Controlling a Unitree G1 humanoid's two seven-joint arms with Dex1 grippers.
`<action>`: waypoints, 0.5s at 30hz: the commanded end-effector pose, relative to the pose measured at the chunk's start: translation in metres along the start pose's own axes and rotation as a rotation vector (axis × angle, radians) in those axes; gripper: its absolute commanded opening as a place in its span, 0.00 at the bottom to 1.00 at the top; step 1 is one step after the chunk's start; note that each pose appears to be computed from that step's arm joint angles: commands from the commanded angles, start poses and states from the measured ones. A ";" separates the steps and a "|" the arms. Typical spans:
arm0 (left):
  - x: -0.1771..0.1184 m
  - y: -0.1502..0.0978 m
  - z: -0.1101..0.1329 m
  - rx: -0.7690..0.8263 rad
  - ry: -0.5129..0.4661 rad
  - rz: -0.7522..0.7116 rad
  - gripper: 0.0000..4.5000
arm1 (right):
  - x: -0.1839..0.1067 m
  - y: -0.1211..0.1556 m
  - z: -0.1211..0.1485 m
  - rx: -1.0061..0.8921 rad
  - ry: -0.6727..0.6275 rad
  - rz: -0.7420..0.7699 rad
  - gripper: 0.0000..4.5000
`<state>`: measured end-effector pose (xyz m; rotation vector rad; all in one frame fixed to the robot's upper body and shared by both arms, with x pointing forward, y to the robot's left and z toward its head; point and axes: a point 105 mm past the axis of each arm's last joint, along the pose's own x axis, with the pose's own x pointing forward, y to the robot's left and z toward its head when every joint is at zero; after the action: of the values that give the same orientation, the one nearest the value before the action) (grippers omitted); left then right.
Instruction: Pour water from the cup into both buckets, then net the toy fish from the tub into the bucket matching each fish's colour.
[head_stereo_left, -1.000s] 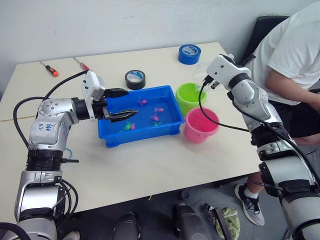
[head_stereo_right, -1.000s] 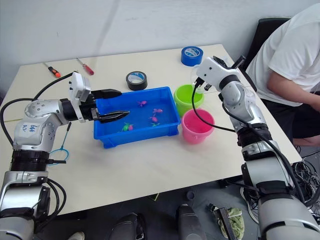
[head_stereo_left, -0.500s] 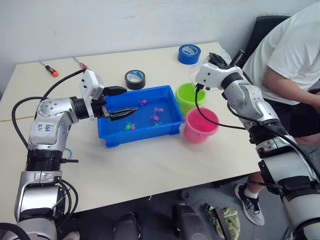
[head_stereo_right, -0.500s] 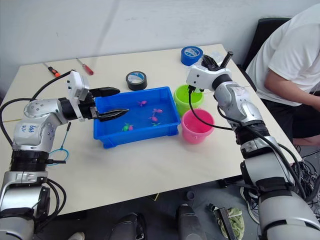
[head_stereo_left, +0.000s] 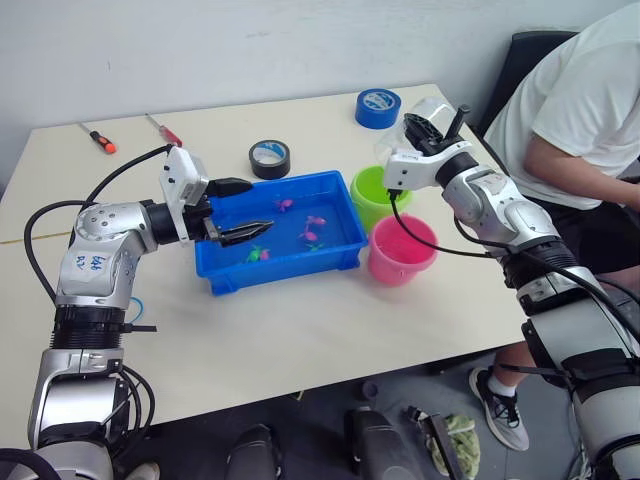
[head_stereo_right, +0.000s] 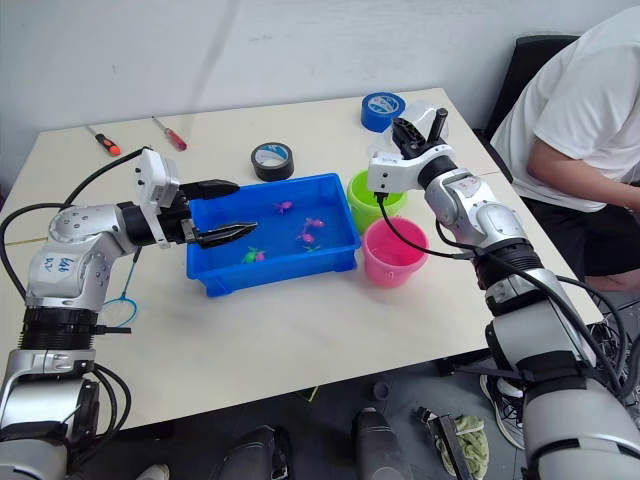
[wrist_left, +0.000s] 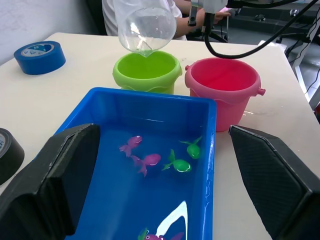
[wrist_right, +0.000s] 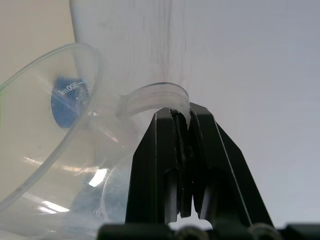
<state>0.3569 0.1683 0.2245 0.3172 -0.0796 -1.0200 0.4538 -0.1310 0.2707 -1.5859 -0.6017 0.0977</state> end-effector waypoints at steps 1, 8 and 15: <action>-0.006 0.001 0.016 0.043 -0.047 0.018 1.00 | 0.004 -0.025 -0.002 -0.041 -0.010 -0.075 0.00; -0.005 0.001 0.016 0.042 -0.048 0.018 1.00 | 0.006 -0.028 0.001 -0.055 -0.024 -0.090 0.00; -0.006 0.000 0.015 0.042 -0.047 0.019 1.00 | 0.007 -0.030 0.001 -0.038 -0.023 -0.100 0.00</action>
<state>0.3552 0.1661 0.2273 0.3297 -0.0935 -1.0195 0.4540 -0.1281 0.2730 -1.6181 -0.6365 0.0927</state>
